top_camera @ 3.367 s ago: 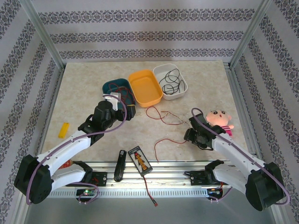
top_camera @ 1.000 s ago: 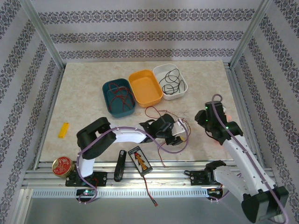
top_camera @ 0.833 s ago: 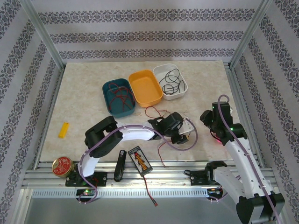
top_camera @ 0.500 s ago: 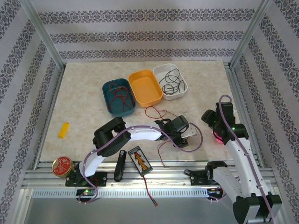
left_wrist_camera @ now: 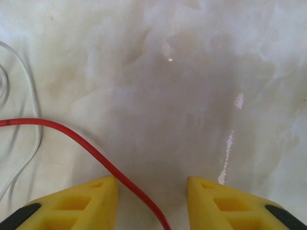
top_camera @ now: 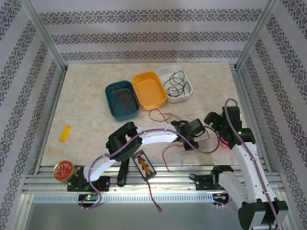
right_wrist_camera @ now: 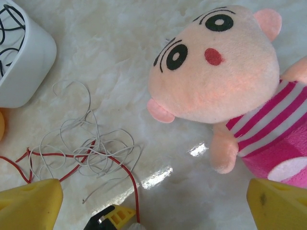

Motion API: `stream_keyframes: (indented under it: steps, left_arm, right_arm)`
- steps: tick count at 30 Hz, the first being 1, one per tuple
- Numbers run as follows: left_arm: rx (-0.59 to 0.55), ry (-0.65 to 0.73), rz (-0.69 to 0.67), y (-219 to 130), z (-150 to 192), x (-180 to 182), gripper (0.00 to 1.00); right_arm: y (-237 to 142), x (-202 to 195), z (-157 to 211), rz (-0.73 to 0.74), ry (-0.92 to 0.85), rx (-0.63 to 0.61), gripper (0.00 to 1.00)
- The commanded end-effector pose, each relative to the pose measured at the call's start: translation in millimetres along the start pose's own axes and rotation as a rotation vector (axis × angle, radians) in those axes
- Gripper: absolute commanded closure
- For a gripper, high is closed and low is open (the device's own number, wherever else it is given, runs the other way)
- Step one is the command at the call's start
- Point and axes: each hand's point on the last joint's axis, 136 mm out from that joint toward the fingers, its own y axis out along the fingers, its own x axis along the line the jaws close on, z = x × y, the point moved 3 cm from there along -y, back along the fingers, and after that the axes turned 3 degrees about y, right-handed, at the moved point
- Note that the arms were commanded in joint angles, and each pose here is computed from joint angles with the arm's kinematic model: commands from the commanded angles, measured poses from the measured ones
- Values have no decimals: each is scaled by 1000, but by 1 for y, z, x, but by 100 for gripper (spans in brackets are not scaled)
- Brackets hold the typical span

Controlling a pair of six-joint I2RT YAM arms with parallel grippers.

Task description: Untangle the cables

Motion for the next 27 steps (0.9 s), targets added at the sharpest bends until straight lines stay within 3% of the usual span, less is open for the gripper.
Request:
stream_keyframes:
  steps: [1,4,8,17,27]
  left_arm:
    - [295,-50,-72,15,64,17,67]
    - [350,-89,-95,15,80,32,85]
    - [332,-115,-114,4,86,49,100]
    - [128,-15,-197,-42,58,69,100]
    - [-246,31,-269,-130,16,78,100]
  right_arm:
    - [-1,-8,2,24,6,-8,2]
    - [-1,-9,2,24,12,-15,2]
    - [0,-10,2,26,11,-13,2]
    - [4,-4,4,-1,24,2,2]
    - [8,9,7,-91,15,28,2]
